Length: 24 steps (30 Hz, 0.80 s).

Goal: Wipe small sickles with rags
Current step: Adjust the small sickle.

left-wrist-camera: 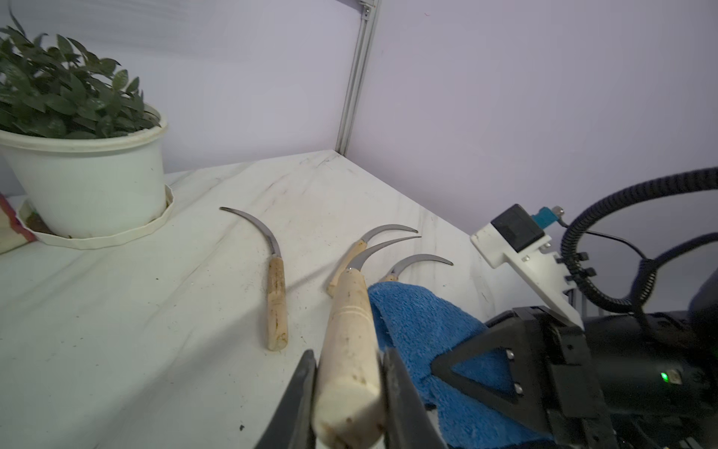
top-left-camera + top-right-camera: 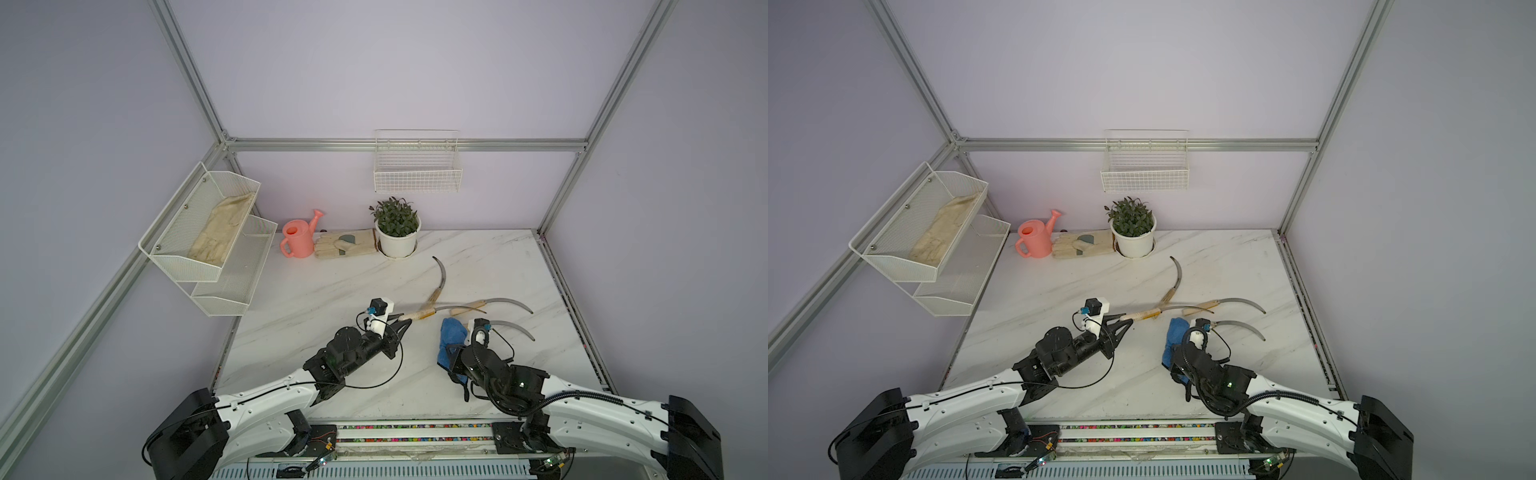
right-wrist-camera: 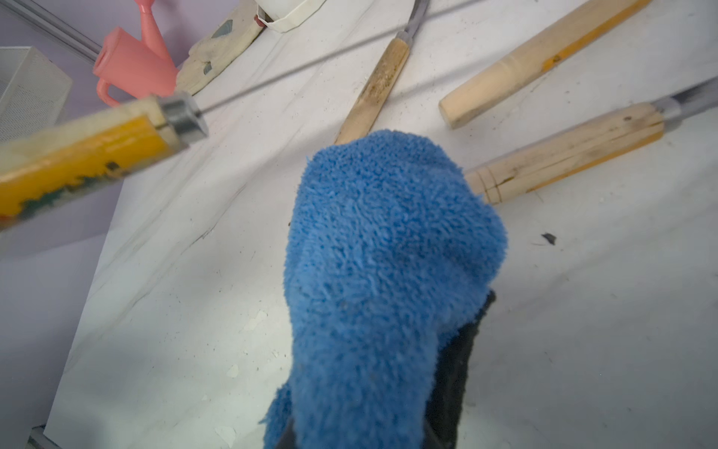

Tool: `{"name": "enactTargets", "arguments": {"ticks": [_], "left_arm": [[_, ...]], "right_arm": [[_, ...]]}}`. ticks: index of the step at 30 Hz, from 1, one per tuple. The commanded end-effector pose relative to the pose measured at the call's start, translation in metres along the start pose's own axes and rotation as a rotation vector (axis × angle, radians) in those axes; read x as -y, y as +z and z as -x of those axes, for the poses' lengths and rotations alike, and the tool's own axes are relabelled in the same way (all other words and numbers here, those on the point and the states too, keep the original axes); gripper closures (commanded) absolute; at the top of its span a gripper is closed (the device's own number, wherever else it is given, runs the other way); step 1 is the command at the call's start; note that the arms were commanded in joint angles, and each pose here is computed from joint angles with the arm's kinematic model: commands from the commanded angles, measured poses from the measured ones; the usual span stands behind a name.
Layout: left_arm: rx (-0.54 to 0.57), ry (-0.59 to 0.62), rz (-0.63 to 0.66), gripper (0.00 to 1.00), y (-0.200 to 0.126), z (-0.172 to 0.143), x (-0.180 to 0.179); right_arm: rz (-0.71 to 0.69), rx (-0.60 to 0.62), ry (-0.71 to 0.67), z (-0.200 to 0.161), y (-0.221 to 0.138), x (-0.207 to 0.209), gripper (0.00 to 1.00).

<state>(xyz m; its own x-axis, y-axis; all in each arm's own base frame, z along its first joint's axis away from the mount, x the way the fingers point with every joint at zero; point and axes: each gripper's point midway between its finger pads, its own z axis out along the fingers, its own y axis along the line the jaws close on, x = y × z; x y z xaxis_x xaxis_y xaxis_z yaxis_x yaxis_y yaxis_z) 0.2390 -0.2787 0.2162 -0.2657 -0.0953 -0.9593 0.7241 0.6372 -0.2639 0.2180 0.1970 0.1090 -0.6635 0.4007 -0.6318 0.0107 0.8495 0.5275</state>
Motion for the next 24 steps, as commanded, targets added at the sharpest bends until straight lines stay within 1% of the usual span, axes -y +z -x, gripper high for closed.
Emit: {"name": "enactTargets", "arguments": {"ticks": [1,4,13,19,24], "left_arm": [[0.038,-0.053,-0.108,1.0,-0.004,0.018,0.021],[0.021,-0.058,-0.136,1.0,-0.007,0.012,0.025],[-0.024,-0.08,-0.176,1.0,-0.01,-0.005,0.029],[-0.066,-0.087,-0.191,1.0,-0.008,-0.018,0.031],[-0.107,-0.077,-0.21,1.0,-0.003,-0.03,0.035]], "right_arm": [[0.077,0.077,0.06,0.02,0.002,-0.029,1.0],[0.082,0.092,0.062,0.024,0.003,-0.034,1.0],[0.113,0.182,0.066,0.052,-0.009,-0.052,1.0],[0.159,0.254,0.017,0.078,-0.019,-0.077,1.0],[0.178,0.274,-0.046,0.094,-0.021,-0.105,1.0]]}}
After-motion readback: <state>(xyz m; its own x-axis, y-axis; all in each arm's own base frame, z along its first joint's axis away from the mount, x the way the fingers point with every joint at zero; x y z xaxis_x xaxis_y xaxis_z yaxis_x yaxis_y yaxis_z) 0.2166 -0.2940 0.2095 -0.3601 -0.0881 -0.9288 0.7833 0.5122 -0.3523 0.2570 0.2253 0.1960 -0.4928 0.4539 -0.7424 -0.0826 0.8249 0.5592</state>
